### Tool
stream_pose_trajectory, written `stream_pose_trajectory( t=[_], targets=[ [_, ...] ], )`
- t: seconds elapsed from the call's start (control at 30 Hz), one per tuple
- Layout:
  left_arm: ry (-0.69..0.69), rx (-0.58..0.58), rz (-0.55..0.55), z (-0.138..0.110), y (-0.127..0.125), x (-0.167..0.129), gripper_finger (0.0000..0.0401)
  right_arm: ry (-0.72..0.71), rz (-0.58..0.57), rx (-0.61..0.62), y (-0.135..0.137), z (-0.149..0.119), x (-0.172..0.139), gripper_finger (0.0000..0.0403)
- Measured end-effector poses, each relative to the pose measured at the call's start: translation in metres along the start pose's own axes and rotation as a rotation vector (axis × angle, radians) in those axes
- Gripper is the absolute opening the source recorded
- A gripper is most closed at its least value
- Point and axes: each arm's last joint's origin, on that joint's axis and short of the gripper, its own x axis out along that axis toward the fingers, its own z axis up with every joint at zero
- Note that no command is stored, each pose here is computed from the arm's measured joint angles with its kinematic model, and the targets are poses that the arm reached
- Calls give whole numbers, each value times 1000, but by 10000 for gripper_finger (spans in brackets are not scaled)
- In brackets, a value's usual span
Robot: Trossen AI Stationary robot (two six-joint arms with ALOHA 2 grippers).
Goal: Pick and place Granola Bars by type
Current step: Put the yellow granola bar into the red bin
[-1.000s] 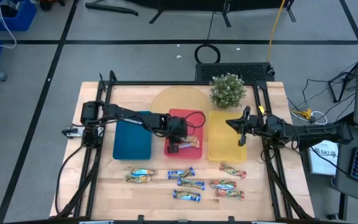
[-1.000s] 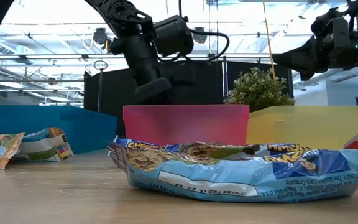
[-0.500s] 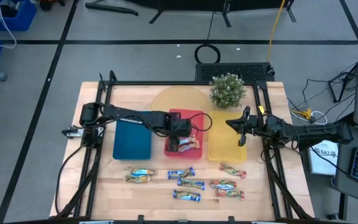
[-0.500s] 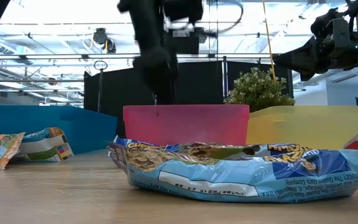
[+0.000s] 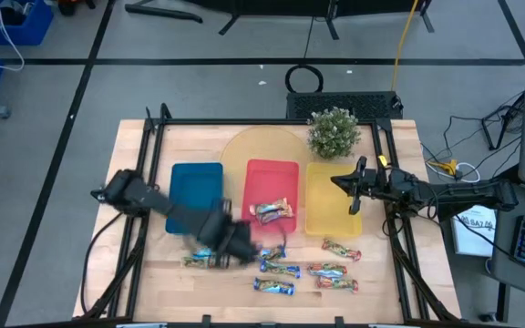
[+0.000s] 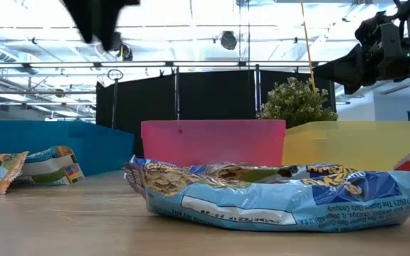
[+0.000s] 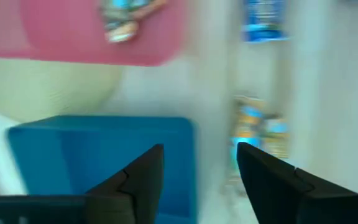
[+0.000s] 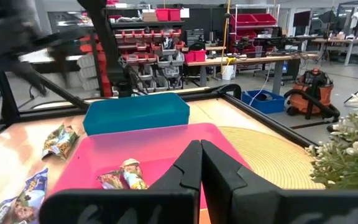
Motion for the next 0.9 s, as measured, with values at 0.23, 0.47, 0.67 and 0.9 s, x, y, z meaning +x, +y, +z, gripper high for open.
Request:
stream_pose_trajectory(
  t=[0.23, 0.47, 0.67, 0.9],
  targets=[
    [-52, -83, 192, -50, -64, 26, 179, 8, 0, 23, 0, -1, 0, 0],
    [-68, -72, 120, -81, -104, 53, 201, 10, 0, 41, 0, -1, 1, 0],
    [2, -109, 68, -95, -113, 76, 248, 9, -1, 49, 0, -1, 1, 0],
    [54, -117, 51, -103, -107, 113, 263, 9, -2, 65, 0, -1, 1, 0]
  ],
)
